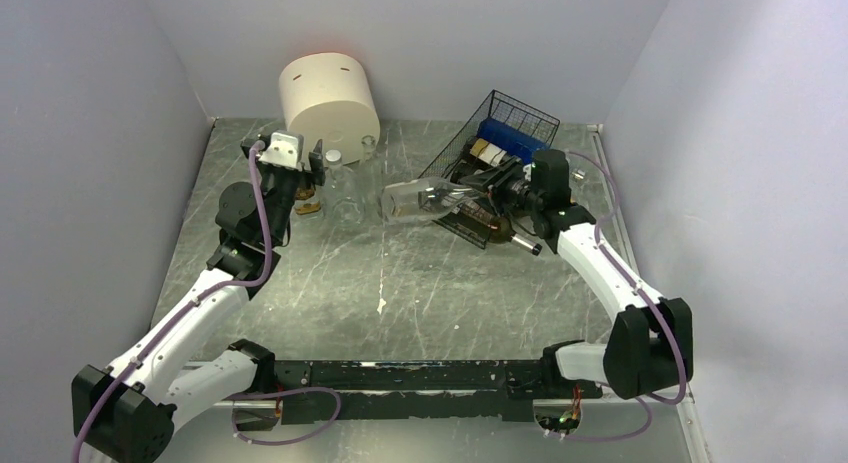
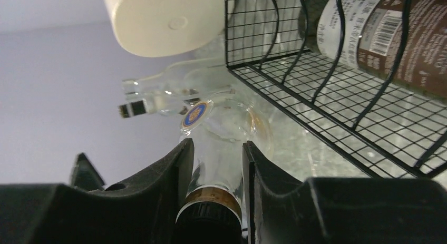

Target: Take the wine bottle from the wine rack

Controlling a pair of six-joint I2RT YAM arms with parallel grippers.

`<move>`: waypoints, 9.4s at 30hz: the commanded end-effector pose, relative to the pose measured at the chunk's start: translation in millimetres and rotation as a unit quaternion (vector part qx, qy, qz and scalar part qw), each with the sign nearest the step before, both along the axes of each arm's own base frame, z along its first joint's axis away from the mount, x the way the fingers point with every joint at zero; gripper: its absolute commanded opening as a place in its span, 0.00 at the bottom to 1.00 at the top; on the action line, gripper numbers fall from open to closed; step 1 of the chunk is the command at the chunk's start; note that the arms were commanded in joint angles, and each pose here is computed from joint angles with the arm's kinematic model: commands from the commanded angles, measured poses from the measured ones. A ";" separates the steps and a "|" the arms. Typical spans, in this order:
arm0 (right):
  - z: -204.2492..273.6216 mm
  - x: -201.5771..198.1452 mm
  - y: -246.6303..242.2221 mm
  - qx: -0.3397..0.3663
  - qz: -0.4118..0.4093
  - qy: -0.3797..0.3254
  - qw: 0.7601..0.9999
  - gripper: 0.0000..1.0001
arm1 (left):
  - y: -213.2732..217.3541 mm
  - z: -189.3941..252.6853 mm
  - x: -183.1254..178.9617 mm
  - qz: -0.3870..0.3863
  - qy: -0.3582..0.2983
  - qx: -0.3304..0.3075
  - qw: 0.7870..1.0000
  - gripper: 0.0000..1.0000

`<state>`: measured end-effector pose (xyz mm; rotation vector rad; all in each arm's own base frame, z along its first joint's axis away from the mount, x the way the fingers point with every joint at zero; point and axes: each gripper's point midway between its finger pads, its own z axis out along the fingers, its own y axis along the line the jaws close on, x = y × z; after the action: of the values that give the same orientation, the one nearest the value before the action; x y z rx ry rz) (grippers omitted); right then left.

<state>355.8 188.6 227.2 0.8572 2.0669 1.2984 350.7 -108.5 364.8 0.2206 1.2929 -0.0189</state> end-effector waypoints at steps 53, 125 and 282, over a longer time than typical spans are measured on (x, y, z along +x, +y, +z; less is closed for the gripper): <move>92.9 -64.0 118.0 -0.440 0.285 -0.412 0.745 0.83 | -97.2 -82.2 -109.9 -0.271 0.335 -0.210 0.877 0.96; 65.0 -101.8 -3.1 -0.460 0.087 -0.343 0.814 0.97 | 155.2 -60.9 31.7 0.224 0.206 -0.152 0.940 0.07; -47.2 -129.5 -300.6 -0.349 -0.481 0.114 0.796 0.00 | -86.0 22.4 -18.4 -0.217 0.030 -0.013 0.976 0.80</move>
<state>246.7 -80.9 147.3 1.6569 1.5158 0.1950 330.2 -199.0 386.3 0.5030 1.2858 -0.4552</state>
